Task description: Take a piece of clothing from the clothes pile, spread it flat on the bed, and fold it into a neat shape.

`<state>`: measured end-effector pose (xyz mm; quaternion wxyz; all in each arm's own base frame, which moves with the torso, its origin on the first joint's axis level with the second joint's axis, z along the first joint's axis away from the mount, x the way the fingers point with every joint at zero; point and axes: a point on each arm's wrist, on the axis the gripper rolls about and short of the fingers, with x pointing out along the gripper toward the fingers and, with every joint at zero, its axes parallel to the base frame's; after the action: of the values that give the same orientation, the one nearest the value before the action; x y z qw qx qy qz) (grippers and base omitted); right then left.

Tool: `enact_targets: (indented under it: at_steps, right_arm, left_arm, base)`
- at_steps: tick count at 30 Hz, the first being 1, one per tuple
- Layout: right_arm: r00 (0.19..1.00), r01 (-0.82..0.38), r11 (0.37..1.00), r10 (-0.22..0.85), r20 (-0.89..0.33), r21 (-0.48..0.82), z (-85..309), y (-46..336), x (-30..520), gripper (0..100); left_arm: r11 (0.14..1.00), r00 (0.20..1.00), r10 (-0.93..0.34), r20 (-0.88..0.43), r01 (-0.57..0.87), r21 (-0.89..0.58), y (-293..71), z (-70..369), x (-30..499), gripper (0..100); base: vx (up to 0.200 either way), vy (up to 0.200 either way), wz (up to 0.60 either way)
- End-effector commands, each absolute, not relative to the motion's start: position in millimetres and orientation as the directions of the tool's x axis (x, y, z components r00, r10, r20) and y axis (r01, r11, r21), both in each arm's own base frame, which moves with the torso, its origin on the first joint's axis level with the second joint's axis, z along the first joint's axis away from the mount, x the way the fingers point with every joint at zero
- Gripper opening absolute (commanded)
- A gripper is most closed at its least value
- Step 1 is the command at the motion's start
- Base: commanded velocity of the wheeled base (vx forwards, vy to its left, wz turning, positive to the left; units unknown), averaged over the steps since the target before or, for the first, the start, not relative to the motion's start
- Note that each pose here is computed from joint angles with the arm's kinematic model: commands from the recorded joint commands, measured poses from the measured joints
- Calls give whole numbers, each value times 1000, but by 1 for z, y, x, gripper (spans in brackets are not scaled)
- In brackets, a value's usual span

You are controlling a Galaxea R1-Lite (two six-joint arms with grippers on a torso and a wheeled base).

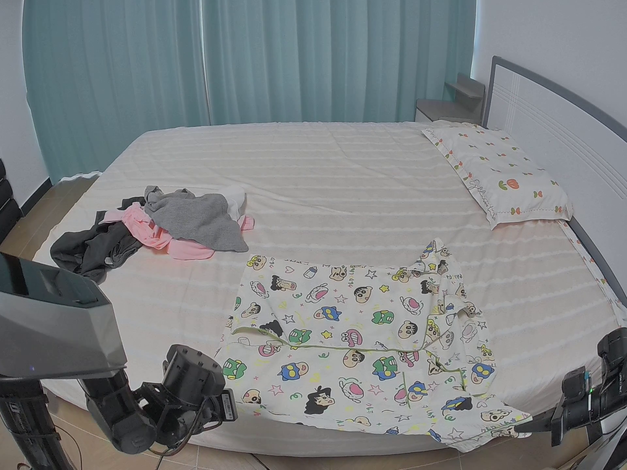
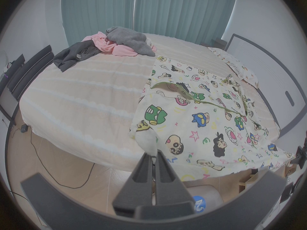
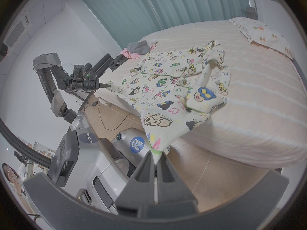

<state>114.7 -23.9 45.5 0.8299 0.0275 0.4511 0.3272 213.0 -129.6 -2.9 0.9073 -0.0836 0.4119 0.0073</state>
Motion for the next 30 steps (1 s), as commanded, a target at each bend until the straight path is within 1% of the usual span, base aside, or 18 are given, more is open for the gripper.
enact_targets:
  at_steps: [1,6,12,22,30]
  right_arm:
    - [404,-529,787,561,-723,316,60,-30,134,0]
    - [379,-519,782,572,-728,345,73,-35,150,0]
    - [350,-531,762,595,-723,371,79,-36,165,0]
    - [322,-549,746,605,-728,377,77,-36,197,0]
    - [319,-554,744,603,-731,372,74,-40,230,0]
  left_arm:
    - [976,691,-77,-719,-96,-197,-134,13,238,0]
    - [972,669,-81,-739,-111,-206,-135,19,254,0]
    - [968,650,-77,-756,-132,-213,-131,21,265,0]
    - [958,664,-50,-746,-181,-224,-122,27,284,0]
    - [956,667,-47,-743,-186,-227,-127,26,301,0]
  base:
    - [0,0,0]
    - [0,0,0]
    - [0,0,0]
    - [0,0,0]
    - [0,0,0]
